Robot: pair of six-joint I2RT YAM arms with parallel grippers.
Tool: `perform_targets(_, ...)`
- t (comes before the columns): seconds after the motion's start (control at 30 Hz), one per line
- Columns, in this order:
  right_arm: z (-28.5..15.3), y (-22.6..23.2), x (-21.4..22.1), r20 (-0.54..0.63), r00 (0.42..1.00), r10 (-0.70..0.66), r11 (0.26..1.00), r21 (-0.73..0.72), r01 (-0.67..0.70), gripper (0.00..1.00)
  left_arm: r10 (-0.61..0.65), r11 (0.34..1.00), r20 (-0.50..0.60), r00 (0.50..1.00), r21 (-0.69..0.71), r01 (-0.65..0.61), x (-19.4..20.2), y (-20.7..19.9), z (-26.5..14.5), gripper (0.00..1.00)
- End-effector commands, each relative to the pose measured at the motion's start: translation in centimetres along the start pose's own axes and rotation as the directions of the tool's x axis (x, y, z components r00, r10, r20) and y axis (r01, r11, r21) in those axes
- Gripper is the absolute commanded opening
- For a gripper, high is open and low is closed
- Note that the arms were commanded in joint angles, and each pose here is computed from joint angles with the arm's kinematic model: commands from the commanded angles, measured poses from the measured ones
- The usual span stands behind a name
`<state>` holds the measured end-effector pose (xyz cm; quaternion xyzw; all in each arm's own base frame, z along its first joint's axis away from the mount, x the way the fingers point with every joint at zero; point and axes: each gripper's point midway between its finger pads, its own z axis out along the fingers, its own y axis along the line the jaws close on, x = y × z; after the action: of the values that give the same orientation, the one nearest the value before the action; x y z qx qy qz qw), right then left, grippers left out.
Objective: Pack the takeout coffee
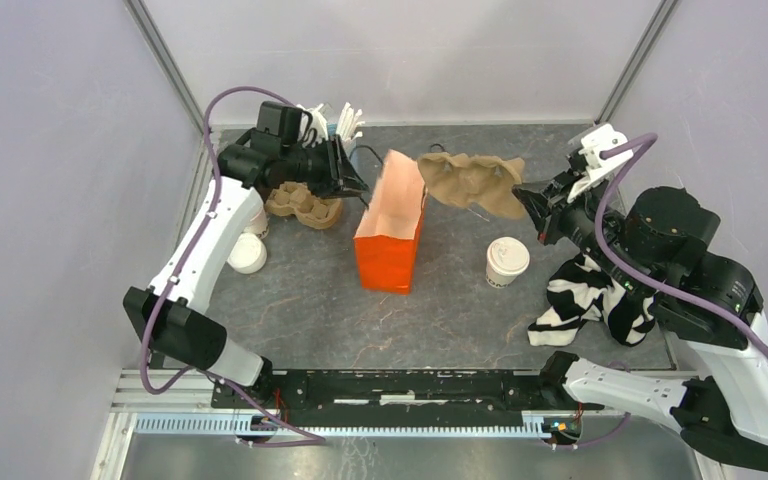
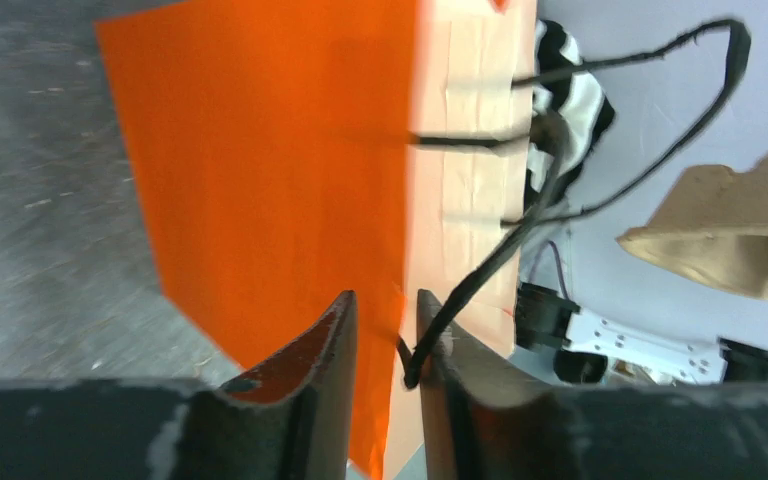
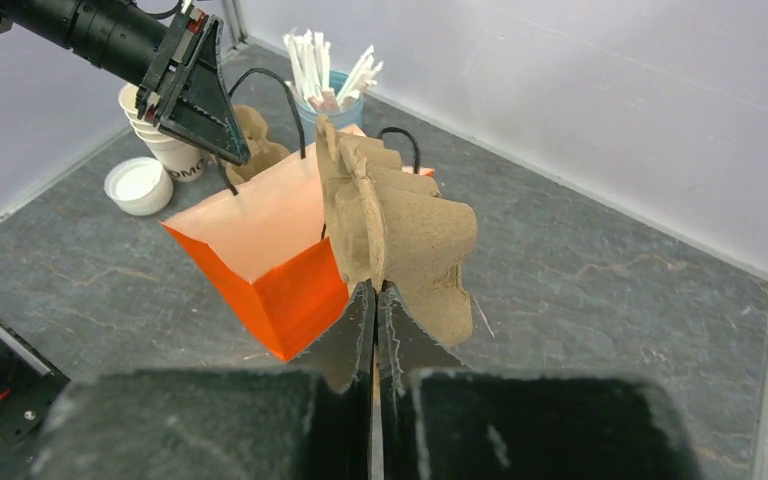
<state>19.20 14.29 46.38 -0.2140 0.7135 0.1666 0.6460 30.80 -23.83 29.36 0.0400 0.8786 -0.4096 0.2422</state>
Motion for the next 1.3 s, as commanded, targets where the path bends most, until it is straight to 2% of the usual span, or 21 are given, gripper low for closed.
perform_targets(0.0, -0.7, 0.5, -4.7, 0.159, 0.985, 0.062, 0.997, -0.045, -0.056, 0.00, 0.031, 0.976, 0.109, 0.994, -0.216, -0.007, -2.1, 0.7, -4.1, 0.49)
perform_targets(0.13, -0.6, 0.6, -5.6, 0.181, 0.980, 0.078, 0.996, -0.048, -0.070, 0.00, -0.121, 0.960, 0.195, 0.973, -0.228, 0.165, -1.8, -0.4, -6.3, 0.78)
perform_targets(0.2, -0.5, 0.3, -5.4, 0.182, 0.980, 0.075, 0.997, -0.030, -0.071, 0.00, -0.196, 0.939, 0.227, 0.954, -0.236, 0.250, -0.4, -0.8, -7.1, 0.98)
perform_targets(0.23, -0.5, 0.0, -5.2, 0.186, 0.980, 0.075, 0.997, -0.017, -0.074, 0.00, -0.242, 0.924, 0.245, 0.939, -0.237, 0.300, 0.5, -0.8, -7.5, 0.99)
perform_targets(0.3, -0.5, -0.3, -4.9, 0.193, 0.978, 0.077, 0.997, 0.001, -0.078, 0.00, -0.380, 0.874, 0.263, 0.887, -0.212, 0.437, 2.6, -1.1, -8.2, 1.00)
perform_targets(0.4, -0.7, -0.5, -4.6, 0.203, 0.975, 0.094, 0.995, 0.010, -0.098, 0.00, -0.619, 0.748, 0.239, 0.748, -0.113, 0.654, 5.7, -2.3, -7.8, 0.99)
perform_targets(0.47, -0.9, -0.7, -4.3, 0.207, 0.973, 0.104, 0.994, 0.012, -0.109, 0.00, -0.692, 0.688, 0.237, 0.682, -0.068, 0.722, 6.8, -3.8, -7.3, 0.99)
perform_targets(0.6, -1.5, -1.1, -4.0, 0.217, 0.969, 0.120, 0.991, 0.026, -0.129, 0.00, -0.755, 0.604, 0.253, 0.605, -0.091, 0.792, 8.4, -6.1, -5.0, 1.00)
perform_targets(0.7, -2.0, -1.7, -4.0, 0.218, 0.969, 0.120, 0.990, 0.047, -0.134, 0.00, -0.774, 0.559, 0.267, 0.574, -0.140, 0.818, 9.2, -7.2, -2.1, 1.00)
perform_targets(0.77, -2.3, -1.9, -4.3, 0.221, 0.967, 0.122, 0.989, 0.053, -0.137, 0.00, -0.783, 0.509, 0.282, 0.554, -0.221, 0.832, 10.0, -7.0, -0.6, 1.00)
perform_targets(0.87, -2.8, -2.2, -4.6, 0.231, 0.965, 0.128, 0.987, 0.062, -0.146, 0.00, -0.770, 0.403, 0.370, 0.520, -0.351, 0.845, 10.2, -5.8, -0.2, 1.00)
perform_targets(0.9, -2.8, -2.3, -4.6, 0.232, 0.964, 0.130, 0.987, 0.064, -0.148, 0.00, -0.758, 0.388, 0.395, 0.519, -0.367, 0.846, 9.9, -5.6, 0.0, 1.00)
perform_targets(0.97, -3.0, -2.4, -4.6, 0.229, 0.965, 0.130, 0.987, 0.066, -0.149, 0.00, -0.733, 0.374, 0.446, 0.514, -0.366, 0.852, 8.9, -5.2, 0.3, 0.99)
perform_targets(1.1, -3.1, -2.6, -4.2, 0.219, 0.967, 0.131, 0.986, 0.075, -0.150, 0.00, -0.740, 0.326, 0.486, 0.465, -0.346, 0.880, 8.5, -4.4, 1.1, 0.88)
perform_targets(1.27, -3.3, -3.0, -4.0, 0.218, 0.968, 0.126, 0.984, 0.095, -0.150, 0.00, -0.731, 0.303, 0.535, 0.424, -0.302, 0.904, 8.1, -3.6, -0.4, 0.82)
